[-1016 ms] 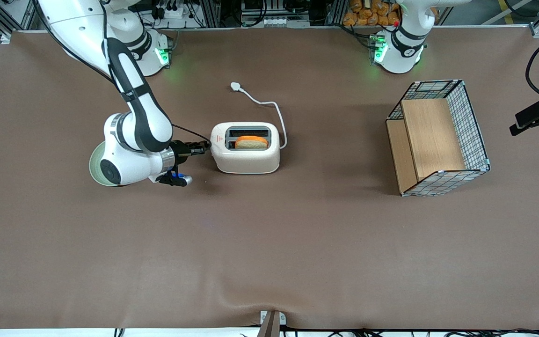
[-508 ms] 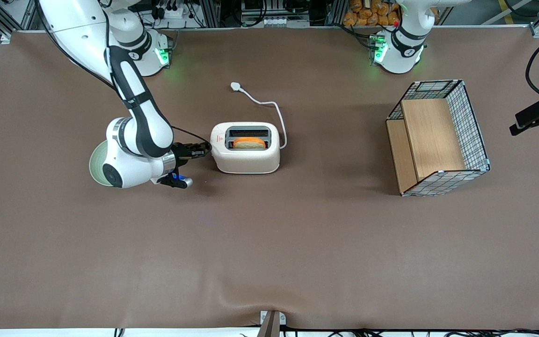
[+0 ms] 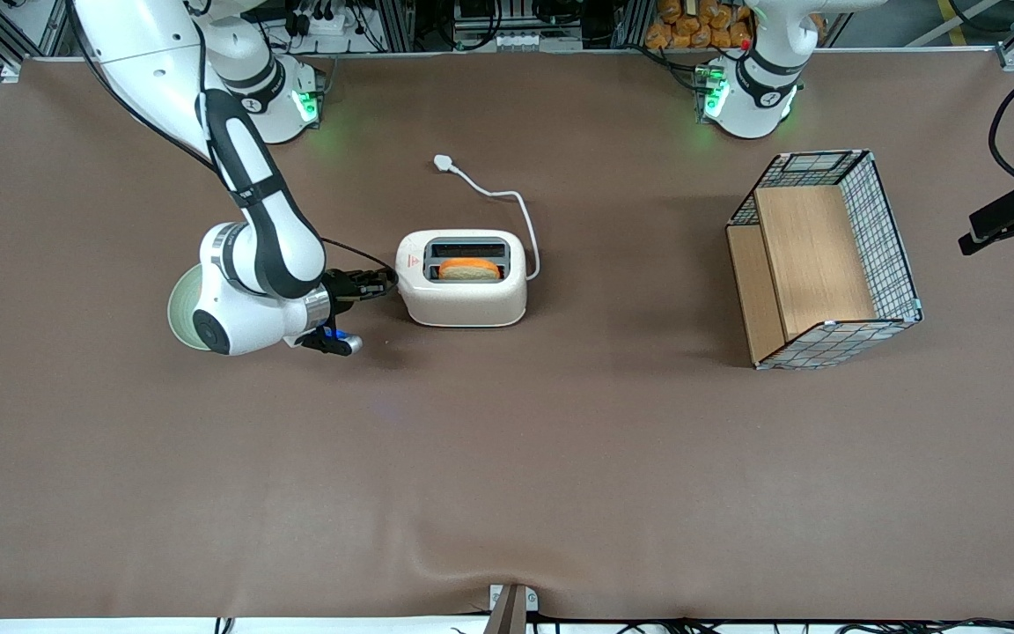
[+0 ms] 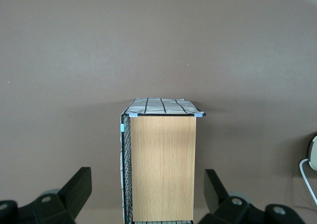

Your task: Press toaster button with right arm

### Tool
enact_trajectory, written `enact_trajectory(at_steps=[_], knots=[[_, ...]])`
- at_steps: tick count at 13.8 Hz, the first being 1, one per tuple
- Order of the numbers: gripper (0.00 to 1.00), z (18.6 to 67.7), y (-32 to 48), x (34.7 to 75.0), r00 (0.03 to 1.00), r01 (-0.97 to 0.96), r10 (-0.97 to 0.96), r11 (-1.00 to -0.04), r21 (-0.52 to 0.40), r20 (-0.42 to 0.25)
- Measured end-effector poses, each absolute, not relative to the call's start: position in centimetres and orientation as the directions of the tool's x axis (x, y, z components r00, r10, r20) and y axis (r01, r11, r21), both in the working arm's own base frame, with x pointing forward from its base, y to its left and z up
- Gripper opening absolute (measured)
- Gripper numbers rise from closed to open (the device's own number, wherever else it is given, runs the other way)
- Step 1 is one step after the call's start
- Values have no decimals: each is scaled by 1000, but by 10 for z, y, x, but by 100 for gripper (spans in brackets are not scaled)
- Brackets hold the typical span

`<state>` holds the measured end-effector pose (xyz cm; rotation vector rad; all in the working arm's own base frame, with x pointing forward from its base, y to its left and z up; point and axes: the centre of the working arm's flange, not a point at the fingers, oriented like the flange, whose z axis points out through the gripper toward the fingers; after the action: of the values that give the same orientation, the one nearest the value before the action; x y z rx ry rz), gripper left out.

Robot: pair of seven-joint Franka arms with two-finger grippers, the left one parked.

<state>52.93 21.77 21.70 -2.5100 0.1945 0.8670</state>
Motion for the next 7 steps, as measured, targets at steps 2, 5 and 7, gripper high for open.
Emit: enact_trajectory(at_steps=[2,5,7], knots=[[4,224,216,534,786,-278,30,-875,-396,-617],[16,242,201,550,788,-284,29,-869,-404,-616],[36,254,186,562,795,-292,15,-867,-404,-606]])
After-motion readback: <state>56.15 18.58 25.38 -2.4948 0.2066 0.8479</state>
